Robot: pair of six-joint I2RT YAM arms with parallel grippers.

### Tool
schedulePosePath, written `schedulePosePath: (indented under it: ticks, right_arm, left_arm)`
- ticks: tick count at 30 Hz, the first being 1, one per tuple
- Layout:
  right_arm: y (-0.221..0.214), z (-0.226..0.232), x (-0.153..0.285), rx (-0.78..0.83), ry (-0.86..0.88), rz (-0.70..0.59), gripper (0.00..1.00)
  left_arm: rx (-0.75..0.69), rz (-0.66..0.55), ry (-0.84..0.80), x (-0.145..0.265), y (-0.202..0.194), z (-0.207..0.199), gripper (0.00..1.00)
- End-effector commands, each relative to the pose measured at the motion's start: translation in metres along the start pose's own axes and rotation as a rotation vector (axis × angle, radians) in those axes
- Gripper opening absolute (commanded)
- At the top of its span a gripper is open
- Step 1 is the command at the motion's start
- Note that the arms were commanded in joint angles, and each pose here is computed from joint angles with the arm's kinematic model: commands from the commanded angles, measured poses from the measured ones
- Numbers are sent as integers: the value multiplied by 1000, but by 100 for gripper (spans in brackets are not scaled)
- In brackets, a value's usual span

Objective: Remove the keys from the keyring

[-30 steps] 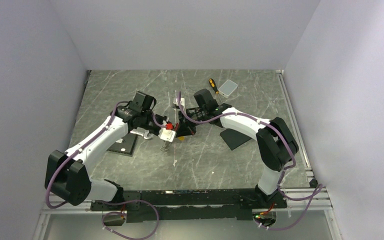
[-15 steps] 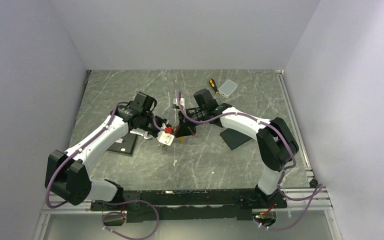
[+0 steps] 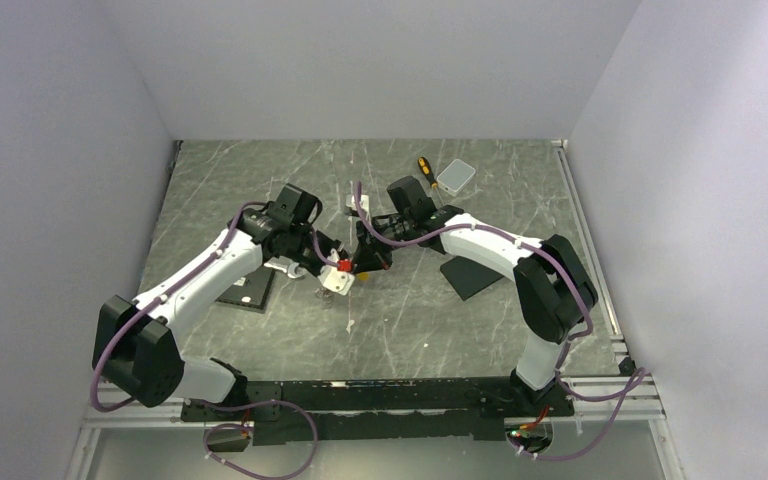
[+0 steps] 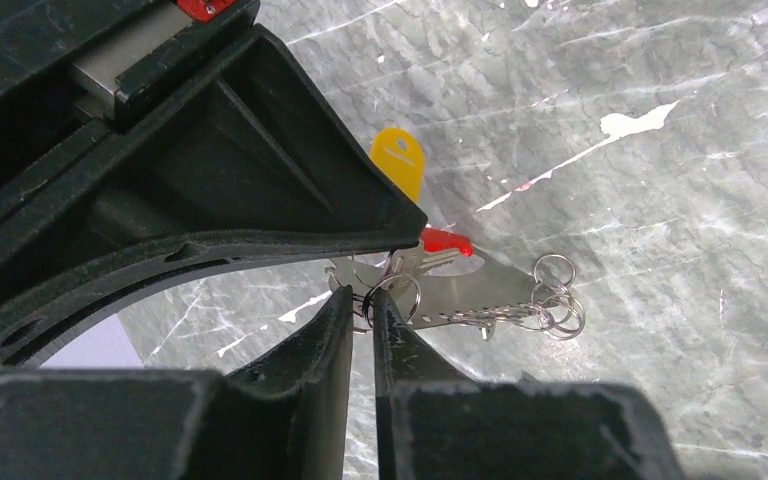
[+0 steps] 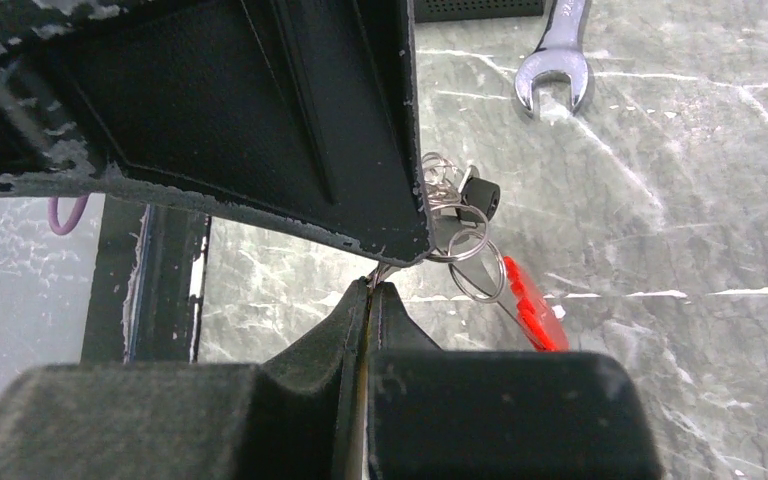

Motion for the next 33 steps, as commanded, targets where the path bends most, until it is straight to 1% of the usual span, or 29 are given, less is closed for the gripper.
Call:
schedulePosePath:
  ticks: [1, 2, 4, 5, 11, 14, 16, 18, 21, 24, 27, 31, 33]
  right_arm:
    - [29, 3, 10, 113, -18, -60, 0]
    - [27, 4, 10, 110, -17, -58, 0]
    - [25, 4, 10, 108, -17, -55, 0]
    - [24, 5, 10, 107, -17, -51, 0]
    - [9, 1, 13, 78, -33, -36, 0]
    - [1, -5, 13, 48, -48, -30, 0]
    - [-4, -10, 12, 21, -54, -30, 0]
    - [-5, -14, 9, 11, -55, -35, 0]
    - [2, -21, 5, 2, -56, -68, 0]
    - [9, -28, -1, -16, -46, -96, 0]
    - [12, -32, -9, -30, -24, -111, 0]
    - [9, -32, -24, -66, 19, -111, 0]
    - [5, -28, -33, -83, 43, -99, 0]
  left_arm:
    - [-12, 56, -32, 1, -4, 0, 13]
    - [-6, 59, -33, 1, -4, -1, 11]
    - [1, 64, -31, 1, -5, -3, 3]
    - [5, 66, -29, 2, -5, -4, 0]
    - [78, 86, 7, 4, -10, -7, 0]
    - [185, 43, 64, 6, -12, -4, 0]
    - [260, -8, 101, 10, -14, -3, 0]
    - [358, -58, 146, 15, -16, -4, 0]
    - [485, -113, 172, 19, -22, -12, 0]
    - [603, -130, 190, 25, -30, -26, 0]
    - [683, -135, 202, 28, -38, -48, 0]
    - [803, -137, 233, 28, -42, -70, 0]
    - [864, -137, 280, 29, -45, -75, 0]
Point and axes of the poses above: each gripper's point midway between its finger pads, its own x axis back along the fingers, its own z axis along the line the jaws close on, y = z × x, the point moved 9 cm from there along x, back along the fingers, and after that the axes turned 12 degrees about x, right-handed, at the moved point
